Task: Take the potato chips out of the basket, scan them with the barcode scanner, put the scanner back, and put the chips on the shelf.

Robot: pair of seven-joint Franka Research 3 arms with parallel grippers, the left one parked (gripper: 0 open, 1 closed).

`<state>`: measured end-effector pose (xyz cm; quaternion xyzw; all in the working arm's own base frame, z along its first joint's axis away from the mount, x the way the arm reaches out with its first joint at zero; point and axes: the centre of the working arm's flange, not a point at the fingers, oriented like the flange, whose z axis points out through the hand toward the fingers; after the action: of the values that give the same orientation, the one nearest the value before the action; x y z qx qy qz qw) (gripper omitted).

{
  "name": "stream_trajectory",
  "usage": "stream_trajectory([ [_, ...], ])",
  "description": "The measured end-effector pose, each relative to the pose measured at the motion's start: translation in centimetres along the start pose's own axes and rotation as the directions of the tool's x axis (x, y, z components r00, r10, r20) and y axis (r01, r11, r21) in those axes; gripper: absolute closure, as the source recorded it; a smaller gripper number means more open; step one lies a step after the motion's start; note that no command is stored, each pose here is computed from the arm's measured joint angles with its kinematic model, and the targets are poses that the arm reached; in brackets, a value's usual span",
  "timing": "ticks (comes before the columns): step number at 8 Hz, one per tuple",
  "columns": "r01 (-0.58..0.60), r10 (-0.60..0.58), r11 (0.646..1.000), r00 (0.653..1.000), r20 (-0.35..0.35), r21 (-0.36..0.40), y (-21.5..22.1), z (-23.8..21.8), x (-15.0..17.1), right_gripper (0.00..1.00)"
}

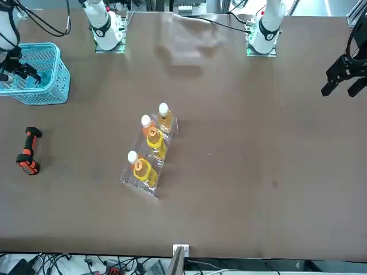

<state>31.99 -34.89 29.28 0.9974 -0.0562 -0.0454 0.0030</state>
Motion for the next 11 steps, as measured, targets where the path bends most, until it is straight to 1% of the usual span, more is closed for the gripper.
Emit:
stream_trajectory([
  [4, -0.029, 0.029, 1.000, 0.999, -0.018, -0.010, 0.9, 3.0, -1.9, 0.00],
  [11, -0.041, 0.040, 0.999, 0.999, -0.015, -0.017, 1.6, 6.5, -2.0, 0.00],
])
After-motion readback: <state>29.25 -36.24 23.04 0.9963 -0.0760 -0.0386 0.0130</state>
